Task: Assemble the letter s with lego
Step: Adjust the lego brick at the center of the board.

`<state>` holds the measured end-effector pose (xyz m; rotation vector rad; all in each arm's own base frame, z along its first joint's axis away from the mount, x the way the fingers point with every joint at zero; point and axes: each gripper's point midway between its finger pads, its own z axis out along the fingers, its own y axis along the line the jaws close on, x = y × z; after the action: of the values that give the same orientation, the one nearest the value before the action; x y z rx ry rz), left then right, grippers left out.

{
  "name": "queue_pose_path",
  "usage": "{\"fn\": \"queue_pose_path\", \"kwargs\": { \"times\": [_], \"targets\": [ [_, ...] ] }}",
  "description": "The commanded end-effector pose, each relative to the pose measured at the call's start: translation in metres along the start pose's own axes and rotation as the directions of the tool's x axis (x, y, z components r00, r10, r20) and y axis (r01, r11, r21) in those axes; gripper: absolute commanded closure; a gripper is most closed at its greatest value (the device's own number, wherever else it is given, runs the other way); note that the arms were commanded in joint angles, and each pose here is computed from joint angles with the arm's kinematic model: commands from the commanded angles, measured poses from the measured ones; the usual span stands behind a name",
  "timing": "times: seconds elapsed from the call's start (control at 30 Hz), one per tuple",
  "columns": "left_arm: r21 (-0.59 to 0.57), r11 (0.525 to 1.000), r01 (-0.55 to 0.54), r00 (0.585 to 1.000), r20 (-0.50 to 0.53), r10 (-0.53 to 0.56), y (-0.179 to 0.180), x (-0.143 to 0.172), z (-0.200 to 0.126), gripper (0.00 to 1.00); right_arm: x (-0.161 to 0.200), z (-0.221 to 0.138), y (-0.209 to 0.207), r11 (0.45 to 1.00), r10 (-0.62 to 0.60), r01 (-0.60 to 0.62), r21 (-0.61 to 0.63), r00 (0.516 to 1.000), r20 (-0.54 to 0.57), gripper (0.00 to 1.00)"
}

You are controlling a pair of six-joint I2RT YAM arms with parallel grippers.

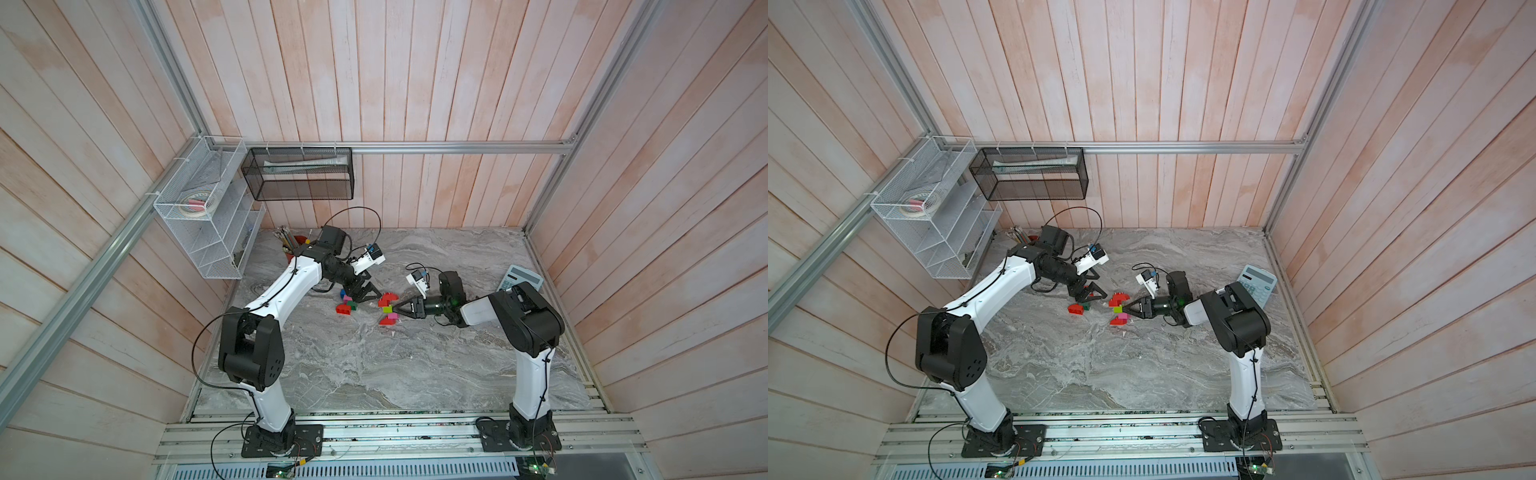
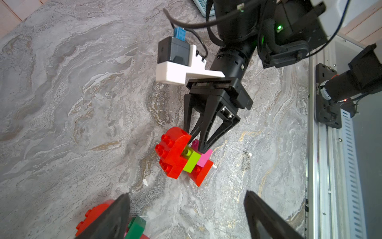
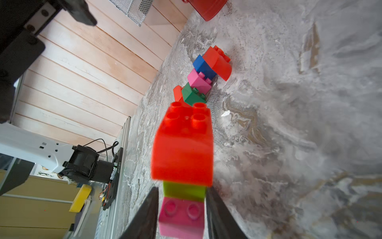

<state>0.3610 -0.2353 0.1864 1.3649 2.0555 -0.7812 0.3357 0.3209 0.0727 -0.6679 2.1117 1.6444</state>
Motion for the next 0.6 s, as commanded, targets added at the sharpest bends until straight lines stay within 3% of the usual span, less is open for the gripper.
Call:
{"fn": "queue_pose_path", "kwargs": {
  "times": [0.0, 0.23, 0.57],
  "targets": [
    [0.006, 1.0, 0.011, 1.0, 0.028, -0.011, -0.002, -0.007, -0.009, 0.1, 0.005, 0.0, -0.008, 0.99, 0.14, -0.141, -0.014, 0.989, -0.051, 0.6],
    [0.005, 1.0, 0.024, 0.999, 0.028, -0.025, 0.0, -0.003, -0.008, 0.1, -0.004, 0.002, -0.016, 0.983, 0.183, -0.183, -0.008, 0.983, -0.031, 0.58],
    [-0.056, 0.995, 0.086, 0.996, 0.043, -0.083, 0.008, -0.007, -0.013, 0.1, -0.011, -0.016, 0.002, 0.992, 0.107, -0.11, 0.061, 0.993, 0.05, 0.52]
  ]
}}
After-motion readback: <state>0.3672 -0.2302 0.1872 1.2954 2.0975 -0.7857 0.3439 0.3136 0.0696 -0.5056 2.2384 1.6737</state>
